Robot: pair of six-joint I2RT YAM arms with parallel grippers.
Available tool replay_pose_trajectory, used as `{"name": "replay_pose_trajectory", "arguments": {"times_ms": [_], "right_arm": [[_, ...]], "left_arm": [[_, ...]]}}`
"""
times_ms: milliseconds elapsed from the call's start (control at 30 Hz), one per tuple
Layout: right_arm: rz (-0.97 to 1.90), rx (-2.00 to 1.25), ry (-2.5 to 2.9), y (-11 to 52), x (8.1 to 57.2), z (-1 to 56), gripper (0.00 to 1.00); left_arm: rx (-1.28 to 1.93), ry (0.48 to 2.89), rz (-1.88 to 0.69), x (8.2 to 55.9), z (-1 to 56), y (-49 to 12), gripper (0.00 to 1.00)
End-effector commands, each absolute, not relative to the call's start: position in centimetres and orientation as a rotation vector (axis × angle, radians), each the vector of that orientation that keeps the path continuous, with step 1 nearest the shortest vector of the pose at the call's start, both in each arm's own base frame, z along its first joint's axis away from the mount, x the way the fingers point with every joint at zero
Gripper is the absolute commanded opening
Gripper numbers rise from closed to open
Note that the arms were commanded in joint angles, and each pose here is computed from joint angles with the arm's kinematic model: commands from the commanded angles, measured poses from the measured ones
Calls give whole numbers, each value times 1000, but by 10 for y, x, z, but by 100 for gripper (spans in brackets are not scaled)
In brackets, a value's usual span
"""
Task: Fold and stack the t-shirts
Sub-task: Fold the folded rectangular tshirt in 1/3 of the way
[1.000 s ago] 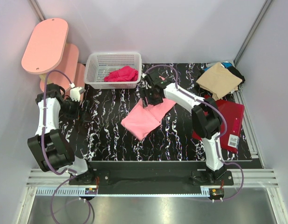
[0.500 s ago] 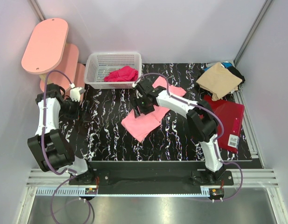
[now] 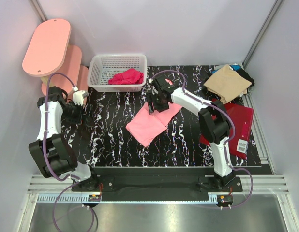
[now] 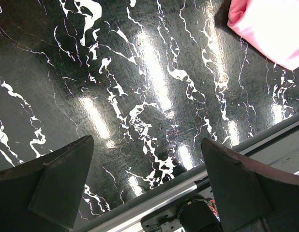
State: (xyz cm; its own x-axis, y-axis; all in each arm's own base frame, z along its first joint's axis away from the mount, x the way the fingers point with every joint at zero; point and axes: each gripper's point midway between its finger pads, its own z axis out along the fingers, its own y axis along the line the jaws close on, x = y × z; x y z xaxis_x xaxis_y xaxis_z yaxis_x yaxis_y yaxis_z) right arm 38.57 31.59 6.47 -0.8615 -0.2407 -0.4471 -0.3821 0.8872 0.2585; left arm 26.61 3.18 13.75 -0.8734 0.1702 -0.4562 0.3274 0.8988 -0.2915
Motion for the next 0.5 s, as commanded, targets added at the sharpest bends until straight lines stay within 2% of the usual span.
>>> {"name": "replay_pose_trajectory", "arguments": {"times_ms": [0,467], "right_arm": [[566,-486,2632,329,385,63,67],[715,-419,2740,326,373,20,64]], "left_arm": [[379,2598,-454,273,152,37,99],[383,2599,-443,272,154,38,99]]}}
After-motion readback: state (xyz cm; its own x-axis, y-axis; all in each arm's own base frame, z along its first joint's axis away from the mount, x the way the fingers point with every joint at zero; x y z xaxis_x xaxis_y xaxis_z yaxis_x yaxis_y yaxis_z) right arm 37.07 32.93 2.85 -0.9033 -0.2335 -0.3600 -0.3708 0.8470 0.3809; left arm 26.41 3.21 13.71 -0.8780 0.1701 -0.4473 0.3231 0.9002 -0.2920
